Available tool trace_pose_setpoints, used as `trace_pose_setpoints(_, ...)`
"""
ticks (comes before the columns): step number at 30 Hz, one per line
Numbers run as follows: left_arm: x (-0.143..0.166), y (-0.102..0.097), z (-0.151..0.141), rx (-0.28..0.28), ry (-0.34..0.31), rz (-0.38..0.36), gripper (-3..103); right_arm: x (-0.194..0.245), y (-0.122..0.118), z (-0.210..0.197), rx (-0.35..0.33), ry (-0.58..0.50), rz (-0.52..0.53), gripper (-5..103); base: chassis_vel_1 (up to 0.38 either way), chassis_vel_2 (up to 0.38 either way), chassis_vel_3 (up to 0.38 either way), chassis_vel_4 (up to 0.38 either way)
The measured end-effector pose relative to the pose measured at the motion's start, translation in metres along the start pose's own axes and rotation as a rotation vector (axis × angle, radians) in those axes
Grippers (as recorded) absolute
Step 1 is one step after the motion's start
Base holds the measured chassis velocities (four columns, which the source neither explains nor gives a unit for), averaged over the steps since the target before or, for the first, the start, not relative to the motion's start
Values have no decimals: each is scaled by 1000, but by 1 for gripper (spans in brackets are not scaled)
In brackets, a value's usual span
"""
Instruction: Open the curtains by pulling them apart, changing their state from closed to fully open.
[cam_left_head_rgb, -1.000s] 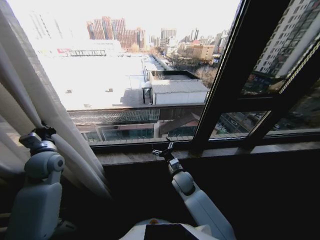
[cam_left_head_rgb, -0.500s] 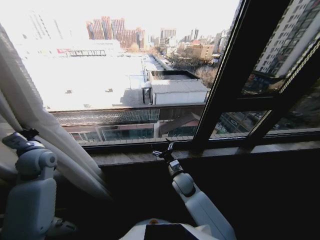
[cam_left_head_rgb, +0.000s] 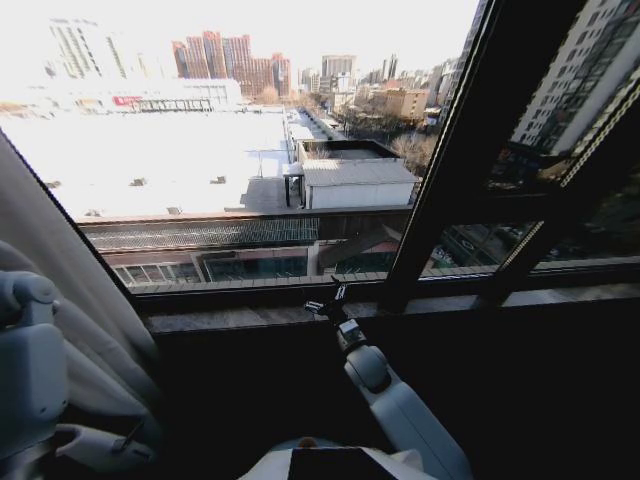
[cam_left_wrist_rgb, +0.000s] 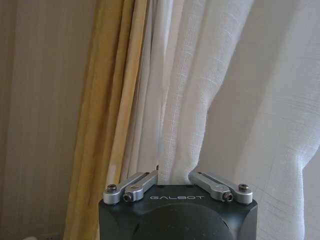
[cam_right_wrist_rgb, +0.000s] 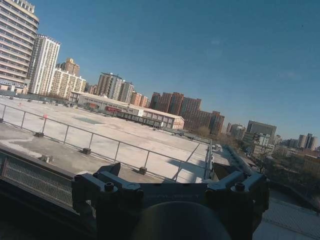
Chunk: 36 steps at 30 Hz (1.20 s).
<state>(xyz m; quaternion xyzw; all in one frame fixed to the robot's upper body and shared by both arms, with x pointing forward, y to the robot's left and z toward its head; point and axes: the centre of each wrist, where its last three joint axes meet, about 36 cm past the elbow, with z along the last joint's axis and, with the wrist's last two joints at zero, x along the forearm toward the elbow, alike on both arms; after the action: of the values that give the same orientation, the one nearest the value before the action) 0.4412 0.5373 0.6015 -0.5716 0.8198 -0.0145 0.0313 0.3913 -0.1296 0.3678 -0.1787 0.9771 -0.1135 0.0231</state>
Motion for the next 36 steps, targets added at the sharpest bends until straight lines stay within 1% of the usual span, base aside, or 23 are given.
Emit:
trace_pose_setpoints(1, 7, -1, 1, -13, -6, 45, -1, -1, 1, 0, -2, 1, 0, 100, 0, 0, 0, 0)
trace_pose_setpoints(2, 13, -2, 1, -21, -14, 76, 2, -2, 2, 1, -4, 3, 0, 100, 0, 0, 0, 0)
trace_pose_setpoints(3, 13, -2, 1, -21, -14, 76, 2, -2, 2, 1, -4, 3, 0, 100, 0, 0, 0, 0)
trace_pose_setpoints(4, 26, -4, 3, -37, -23, 148, 7, -3, 3, 2, -7, 6, 0, 100, 0, 0, 0, 0)
trace_pose_setpoints(5, 32, -4, 3, -42, -23, 174, 12, -3, 4, 3, -9, 8, 0, 100, 0, 0, 0, 0)
trace_pose_setpoints(6, 32, -4, 3, -42, -23, 174, 12, -3, 4, 3, -9, 8, 0, 100, 0, 0, 0, 0)
trace_pose_setpoints(7, 44, -4, 4, -57, -20, 245, 18, -4, 5, 3, -11, 9, 0, 100, 0, 0, 0, 0)
trace_pose_setpoints(8, 63, -2, 5, -83, -13, 362, 23, -5, 6, 3, -13, 10, 1, 100, 0, 0, 0, 0)
trace_pose_setpoints(9, 73, 0, 6, -94, -12, 432, 28, -5, 6, 3, -14, 12, 1, 100, 0, 0, 0, 0)
trace_pose_setpoints(10, 79, 2, 7, -102, -10, 474, 28, -5, 6, 4, -14, 12, 1, 100, 0, 0, 0, 0)
trace_pose_setpoints(11, 79, 2, 7, -102, -10, 474, 28, -5, 6, 4, -14, 12, 1, 100, 0, 0, 0, 0)
trace_pose_setpoints(12, 96, 8, 10, -128, -8, 614, 34, -6, 4, 5, -12, 17, 5, 100, 0, 0, 0, 0)
trace_pose_setpoints(13, 105, 10, 12, -143, -7, 675, 40, -6, 3, 6, -14, 22, 5, 100, 0, 0, 0, 0)
trace_pose_setpoints(15, 117, 15, 17, -172, 2, 759, 50, -7, 0, 8, -18, 33, 5, 100, 0, 0, 0, 0)
trace_pose_setpoints(16, 117, 15, 17, -172, 2, 759, 50, -7, 0, 8, -18, 33, 5, 100, 0, 0, 0, 0)
trace_pose_setpoints(17, 126, 19, 21, -199, 8, 812, 56, -8, -3, 8, -21, 46, 1, 100, 0, 0, 0, 0)
trace_pose_setpoints(18, 129, 21, 23, -210, 10, 832, 56, -8, -4, 7, -24, 52, 0, 100, 0, 0, 0, 0)
trace_pose_setpoints(20, 145, 32, 29, -252, 24, 882, 66, -10, -9, 1, -38, 66, 0, 100, 0, 0, 0, 0)
trace_pose_setpoints(21, 149, 35, 30, -259, 27, 891, 72, -10, -12, 0, -42, 70, 1, 100, 0, 0, 0, 0)
trace_pose_setpoints(24, 160, 41, 33, -274, 39, 913, 77, -9, -19, -1, -50, 79, 7, 100, 0, 0, 0, 0)
trace_pose_setpoints(25, 165, 43, 34, -278, 44, 920, 83, -8, -23, 0, -51, 82, 14, 100, 0, 0, 0, 0)
trace_pose_setpoints(28, 183, 51, 39, -261, 65, 891, 97, -7, -39, 0, -68, 93, 33, 100, 0, 0, 0, 0)
trace_pose_setpoints(36, 205, 62, 39, -170, 103, 809, 100, -5, -64, -17, -115, 141, 49, 100, 0, 0, 0, 0)
